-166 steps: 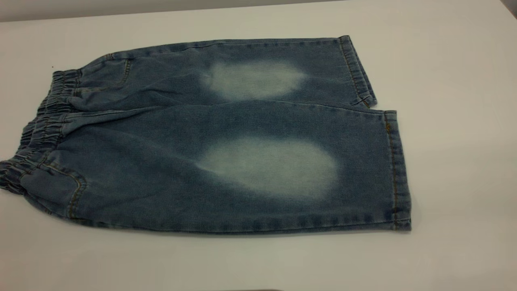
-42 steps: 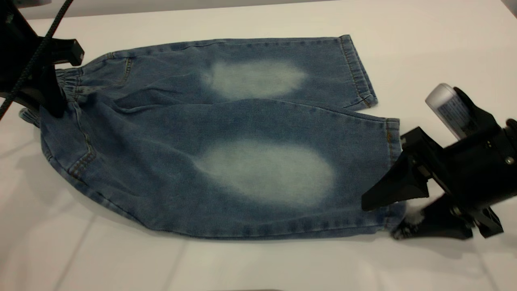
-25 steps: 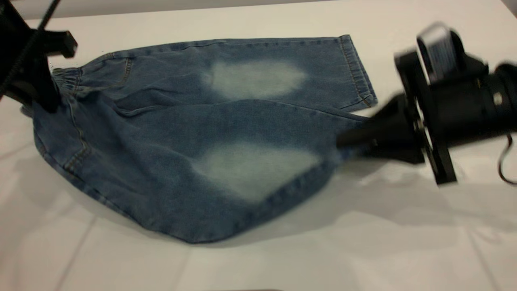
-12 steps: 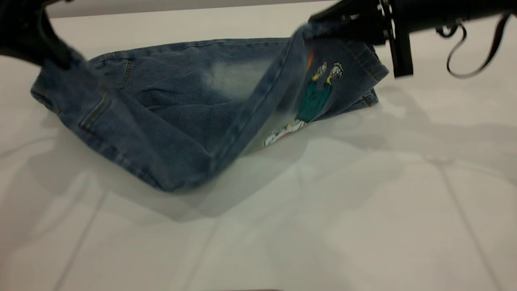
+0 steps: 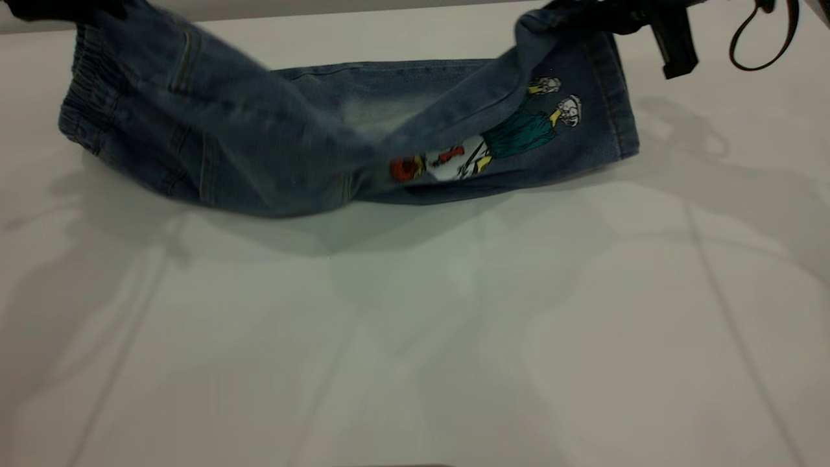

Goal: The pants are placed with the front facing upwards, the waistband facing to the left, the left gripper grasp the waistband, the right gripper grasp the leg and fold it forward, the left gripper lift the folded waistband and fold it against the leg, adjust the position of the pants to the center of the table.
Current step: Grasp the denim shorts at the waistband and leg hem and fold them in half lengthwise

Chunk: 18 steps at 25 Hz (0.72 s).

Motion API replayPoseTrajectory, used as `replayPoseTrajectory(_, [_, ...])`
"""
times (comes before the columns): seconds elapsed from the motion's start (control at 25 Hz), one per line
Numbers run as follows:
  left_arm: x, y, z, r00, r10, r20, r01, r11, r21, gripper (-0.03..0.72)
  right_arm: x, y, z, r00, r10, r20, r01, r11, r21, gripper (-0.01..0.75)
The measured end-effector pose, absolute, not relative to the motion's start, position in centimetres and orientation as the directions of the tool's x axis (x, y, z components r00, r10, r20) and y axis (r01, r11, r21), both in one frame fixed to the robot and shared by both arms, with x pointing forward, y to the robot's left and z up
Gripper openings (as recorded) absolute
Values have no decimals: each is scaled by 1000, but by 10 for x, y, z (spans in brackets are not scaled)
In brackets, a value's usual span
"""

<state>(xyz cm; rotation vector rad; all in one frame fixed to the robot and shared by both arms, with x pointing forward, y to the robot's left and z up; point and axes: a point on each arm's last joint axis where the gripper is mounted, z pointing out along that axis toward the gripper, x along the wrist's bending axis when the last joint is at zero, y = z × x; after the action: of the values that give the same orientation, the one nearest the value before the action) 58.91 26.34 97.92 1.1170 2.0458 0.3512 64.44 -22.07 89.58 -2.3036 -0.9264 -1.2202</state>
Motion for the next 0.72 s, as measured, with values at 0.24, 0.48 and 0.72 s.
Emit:
replayPoseTrajectory(0.24, [598, 281, 966, -425, 725, -542, 506, 687, 522, 57, 653, -228, 893, 439, 405, 802, 647, -762, 31, 27])
replayPoseTrajectory(0.48, [608, 293, 932, -494, 692, -526, 471, 722, 508, 59, 665, -227, 872, 463, 403, 790, 644, -765, 13, 27])
replayPoseTrajectory(0.72, [617, 297, 914, -500, 693, -519, 430, 719, 546, 63, 685, -224, 849, 463, 385, 798, 653, -757, -14, 27])
